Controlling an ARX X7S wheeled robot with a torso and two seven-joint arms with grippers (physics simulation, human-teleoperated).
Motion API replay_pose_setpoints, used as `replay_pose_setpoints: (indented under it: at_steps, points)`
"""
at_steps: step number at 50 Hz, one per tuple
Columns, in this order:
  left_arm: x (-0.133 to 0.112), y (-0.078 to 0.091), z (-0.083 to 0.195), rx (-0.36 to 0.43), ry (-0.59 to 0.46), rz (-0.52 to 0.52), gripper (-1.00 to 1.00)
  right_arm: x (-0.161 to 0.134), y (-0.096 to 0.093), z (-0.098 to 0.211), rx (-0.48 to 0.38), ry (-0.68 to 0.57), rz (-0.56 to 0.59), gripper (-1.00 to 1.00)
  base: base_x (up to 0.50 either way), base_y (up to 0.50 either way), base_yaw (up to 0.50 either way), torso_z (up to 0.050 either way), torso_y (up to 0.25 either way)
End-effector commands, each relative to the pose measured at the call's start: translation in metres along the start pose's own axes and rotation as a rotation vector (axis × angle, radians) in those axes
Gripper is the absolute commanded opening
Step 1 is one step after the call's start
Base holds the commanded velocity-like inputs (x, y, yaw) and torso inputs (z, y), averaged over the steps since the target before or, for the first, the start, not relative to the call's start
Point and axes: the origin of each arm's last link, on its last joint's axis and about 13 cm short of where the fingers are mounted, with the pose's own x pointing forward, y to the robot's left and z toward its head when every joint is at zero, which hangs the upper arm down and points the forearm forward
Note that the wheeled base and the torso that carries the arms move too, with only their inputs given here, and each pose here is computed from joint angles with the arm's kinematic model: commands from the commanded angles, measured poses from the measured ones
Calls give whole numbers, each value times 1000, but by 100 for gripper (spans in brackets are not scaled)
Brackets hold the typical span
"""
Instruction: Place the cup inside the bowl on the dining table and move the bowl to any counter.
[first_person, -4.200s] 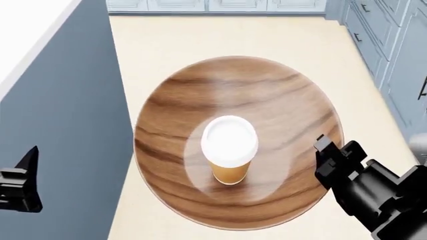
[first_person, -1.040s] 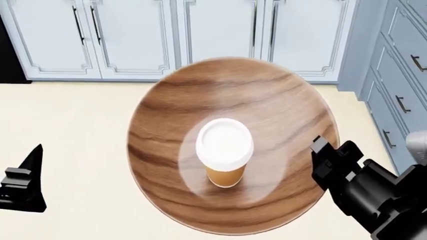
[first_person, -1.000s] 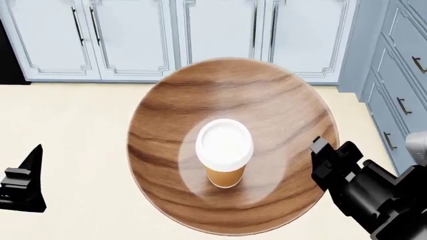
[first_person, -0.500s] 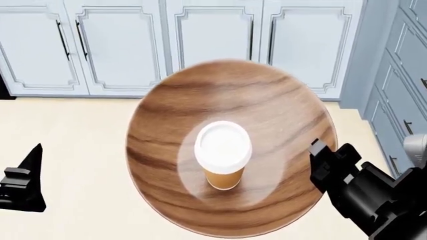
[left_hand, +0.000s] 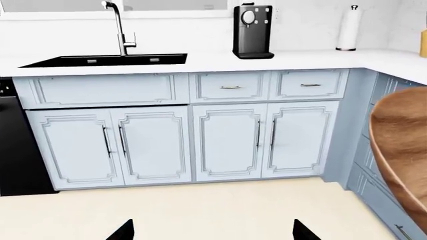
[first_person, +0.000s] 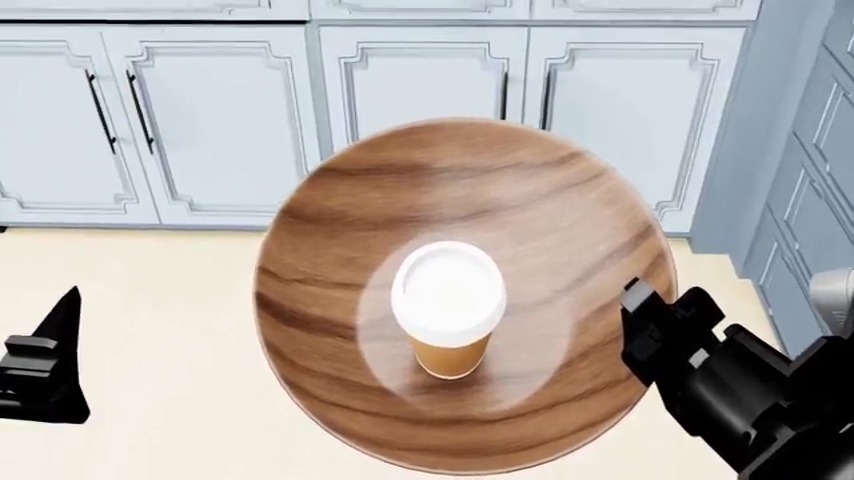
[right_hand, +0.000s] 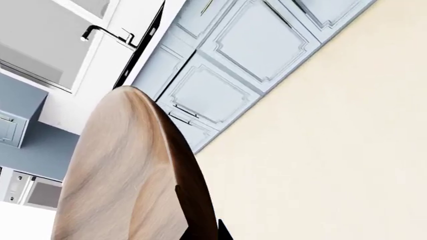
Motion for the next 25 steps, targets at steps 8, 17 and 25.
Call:
replay_pose_setpoints:
  at_steps: [8,17,25]
  points:
    - [-1,3,2,-9,-26,3,100,-1,3,2,14,-19,30,-100,500,0,0,0,1]
    - [0,2,-1,-14,-21,6,100,-1,2,1,10,-23,30,-100,500,23,0,1,1]
    - [-3,4,-2,-15,-19,7,100,-1,2,0,12,-22,28,-100,500,47,0,0,1]
